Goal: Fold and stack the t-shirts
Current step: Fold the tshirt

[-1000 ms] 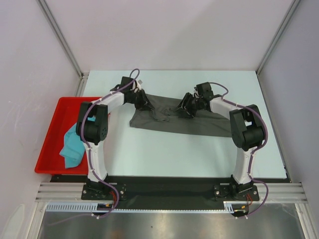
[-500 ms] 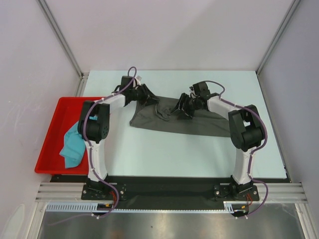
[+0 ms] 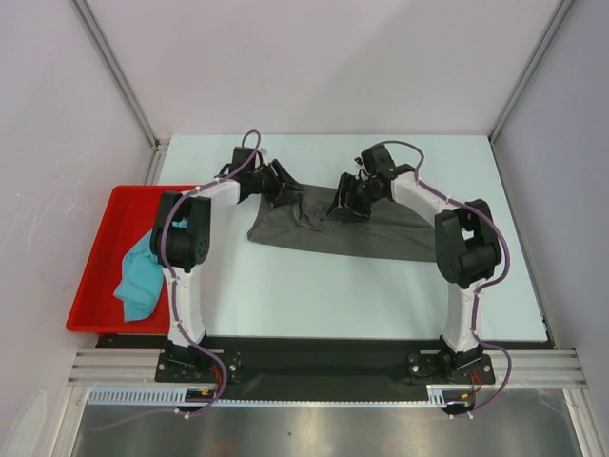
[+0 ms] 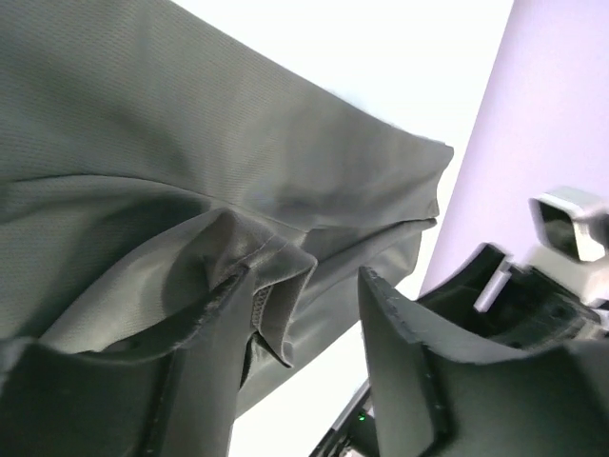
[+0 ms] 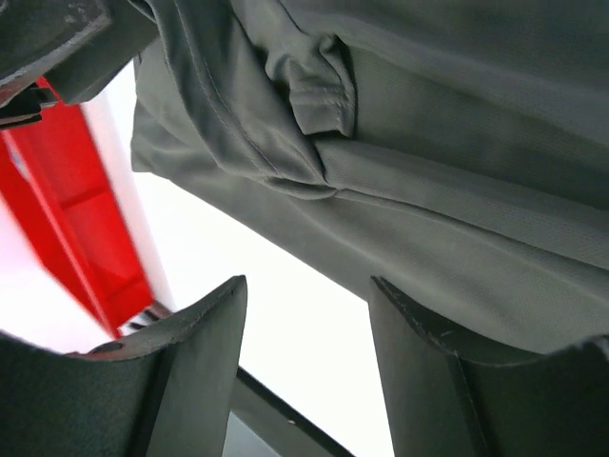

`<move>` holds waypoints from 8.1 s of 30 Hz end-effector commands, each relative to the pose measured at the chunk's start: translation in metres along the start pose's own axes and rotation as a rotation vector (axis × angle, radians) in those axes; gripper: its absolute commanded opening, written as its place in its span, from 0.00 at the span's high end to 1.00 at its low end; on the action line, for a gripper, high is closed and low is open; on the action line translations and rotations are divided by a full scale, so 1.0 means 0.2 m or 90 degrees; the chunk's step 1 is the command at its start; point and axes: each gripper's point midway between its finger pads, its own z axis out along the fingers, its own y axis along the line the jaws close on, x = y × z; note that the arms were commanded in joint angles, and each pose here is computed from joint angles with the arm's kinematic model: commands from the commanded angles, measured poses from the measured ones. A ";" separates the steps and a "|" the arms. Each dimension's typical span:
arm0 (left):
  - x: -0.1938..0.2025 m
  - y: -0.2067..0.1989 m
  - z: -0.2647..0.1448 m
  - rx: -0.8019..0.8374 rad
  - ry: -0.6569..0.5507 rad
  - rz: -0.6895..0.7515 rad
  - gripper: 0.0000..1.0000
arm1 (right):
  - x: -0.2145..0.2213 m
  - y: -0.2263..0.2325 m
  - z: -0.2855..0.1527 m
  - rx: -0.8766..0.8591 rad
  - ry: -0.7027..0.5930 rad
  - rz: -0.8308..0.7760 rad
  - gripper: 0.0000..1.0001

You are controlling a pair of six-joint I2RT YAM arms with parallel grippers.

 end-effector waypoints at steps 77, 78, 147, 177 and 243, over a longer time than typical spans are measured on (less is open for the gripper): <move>-0.06 0.01 -0.12 -0.176 0.019 0.273 0.51 | -0.24 0.42 0.22 0.091 -0.073 0.022 0.65; -0.04 0.01 -0.11 -0.165 0.028 0.268 0.51 | -0.24 0.42 0.24 0.083 -0.069 0.024 0.67; 0.02 0.12 -0.07 -0.197 0.052 0.223 0.45 | -0.26 0.21 0.32 0.084 0.010 -0.088 0.87; -0.11 0.08 0.12 -0.338 0.014 0.336 0.55 | -0.15 0.08 0.37 0.092 0.072 -0.093 0.92; -0.06 0.03 0.25 -0.178 0.072 0.437 0.43 | -0.18 -0.06 0.17 0.065 -0.013 -0.070 0.62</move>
